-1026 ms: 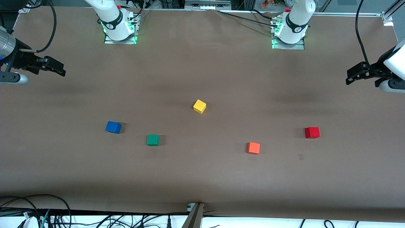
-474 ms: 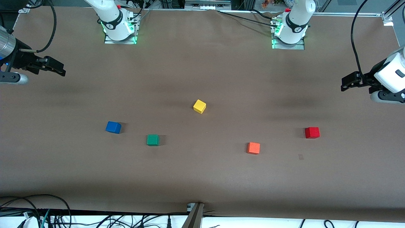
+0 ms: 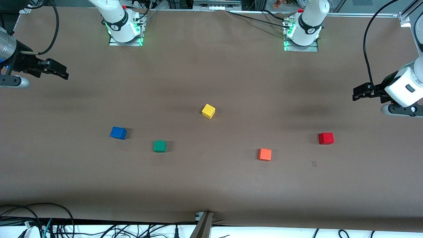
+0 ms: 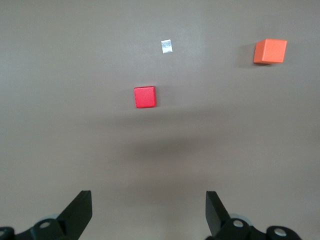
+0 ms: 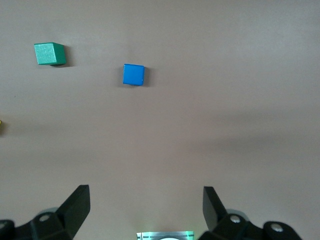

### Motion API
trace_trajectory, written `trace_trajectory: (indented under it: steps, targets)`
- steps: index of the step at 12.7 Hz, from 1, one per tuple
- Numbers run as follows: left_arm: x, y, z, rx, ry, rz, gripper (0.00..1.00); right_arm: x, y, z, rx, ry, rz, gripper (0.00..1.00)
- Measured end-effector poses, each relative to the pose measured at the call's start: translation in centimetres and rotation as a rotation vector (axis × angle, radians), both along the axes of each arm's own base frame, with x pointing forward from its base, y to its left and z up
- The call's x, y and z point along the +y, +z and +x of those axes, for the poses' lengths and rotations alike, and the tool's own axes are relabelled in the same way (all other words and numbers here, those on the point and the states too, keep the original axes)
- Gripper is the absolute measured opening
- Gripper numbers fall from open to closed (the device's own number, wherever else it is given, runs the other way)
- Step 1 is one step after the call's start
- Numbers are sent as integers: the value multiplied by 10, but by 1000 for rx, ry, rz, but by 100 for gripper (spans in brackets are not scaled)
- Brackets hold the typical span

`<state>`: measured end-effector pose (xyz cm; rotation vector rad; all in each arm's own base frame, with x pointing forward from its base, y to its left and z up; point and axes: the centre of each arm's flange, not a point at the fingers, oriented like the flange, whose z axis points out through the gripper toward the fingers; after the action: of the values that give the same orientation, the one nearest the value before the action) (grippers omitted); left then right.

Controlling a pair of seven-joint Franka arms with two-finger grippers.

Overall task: Pass red block to right arm, stack on blue
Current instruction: 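Move the left gripper down over the red cube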

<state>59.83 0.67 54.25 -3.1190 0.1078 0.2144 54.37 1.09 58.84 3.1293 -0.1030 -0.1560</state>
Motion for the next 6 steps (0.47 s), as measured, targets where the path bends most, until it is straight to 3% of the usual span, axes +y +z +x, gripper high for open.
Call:
trace_trajectory:
  steps: [3,6]
  targets:
    - [13,-57,20,81,17,-8,100,0,0,0,0,0,0,100]
    - [23,-73,29,94,32,-12,100,0,0,0,0,0,0,100]
